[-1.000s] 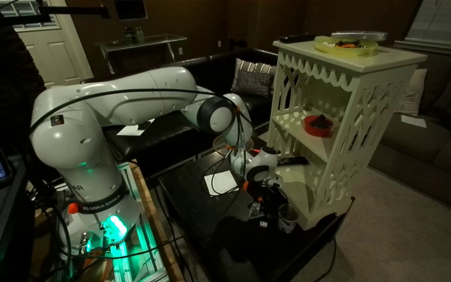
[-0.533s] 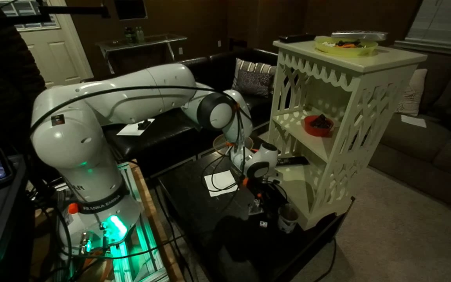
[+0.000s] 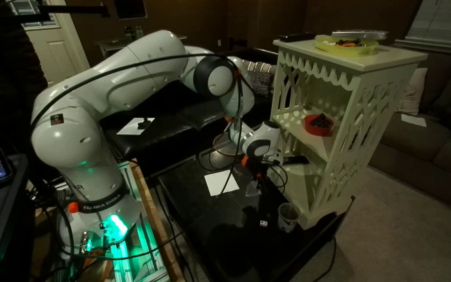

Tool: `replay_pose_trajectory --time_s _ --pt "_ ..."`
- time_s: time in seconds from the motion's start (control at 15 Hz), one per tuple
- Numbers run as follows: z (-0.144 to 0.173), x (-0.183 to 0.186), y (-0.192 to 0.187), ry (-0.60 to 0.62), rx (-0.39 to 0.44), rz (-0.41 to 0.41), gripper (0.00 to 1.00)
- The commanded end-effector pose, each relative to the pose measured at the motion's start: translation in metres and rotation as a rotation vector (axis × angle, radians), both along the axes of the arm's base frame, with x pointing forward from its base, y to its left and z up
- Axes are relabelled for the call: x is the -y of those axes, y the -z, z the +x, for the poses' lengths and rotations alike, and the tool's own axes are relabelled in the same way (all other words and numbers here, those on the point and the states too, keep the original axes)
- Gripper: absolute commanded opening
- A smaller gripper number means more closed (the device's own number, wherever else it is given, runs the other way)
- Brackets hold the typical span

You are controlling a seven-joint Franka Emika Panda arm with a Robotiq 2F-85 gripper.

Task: Put the packet on the stand

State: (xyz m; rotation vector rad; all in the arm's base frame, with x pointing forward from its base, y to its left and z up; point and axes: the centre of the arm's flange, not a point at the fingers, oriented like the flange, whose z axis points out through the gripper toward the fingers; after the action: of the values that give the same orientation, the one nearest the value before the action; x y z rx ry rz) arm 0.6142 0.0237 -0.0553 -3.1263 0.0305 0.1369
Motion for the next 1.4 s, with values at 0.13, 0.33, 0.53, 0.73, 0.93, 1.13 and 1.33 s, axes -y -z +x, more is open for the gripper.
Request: replay_pose_trajectory --time_s 0.13,0.33,0.53,0.73,0.93,1.13,1.33 --pt "-0.039 0.004 -0.12 0.007 -0.039 0.044 0.11" --pt "-0.044 0.018 -0.176 0.039 -0.017 0.04 0.11" --pt "-0.022 0.021 -0.167 0.042 0.021 0.028 0.11" --pt "-0.022 0.025 -0.182 0.049 0.034 0.026 0.36" --pt "-0.026 0.023 -0.167 0.045 0.012 0.027 0.36" --pt "-0.026 0.037 -0.213 0.047 0.056 0.076 0.11" --pt "-0.029 0.054 -0.277 0.003 0.151 0.15 0.11"
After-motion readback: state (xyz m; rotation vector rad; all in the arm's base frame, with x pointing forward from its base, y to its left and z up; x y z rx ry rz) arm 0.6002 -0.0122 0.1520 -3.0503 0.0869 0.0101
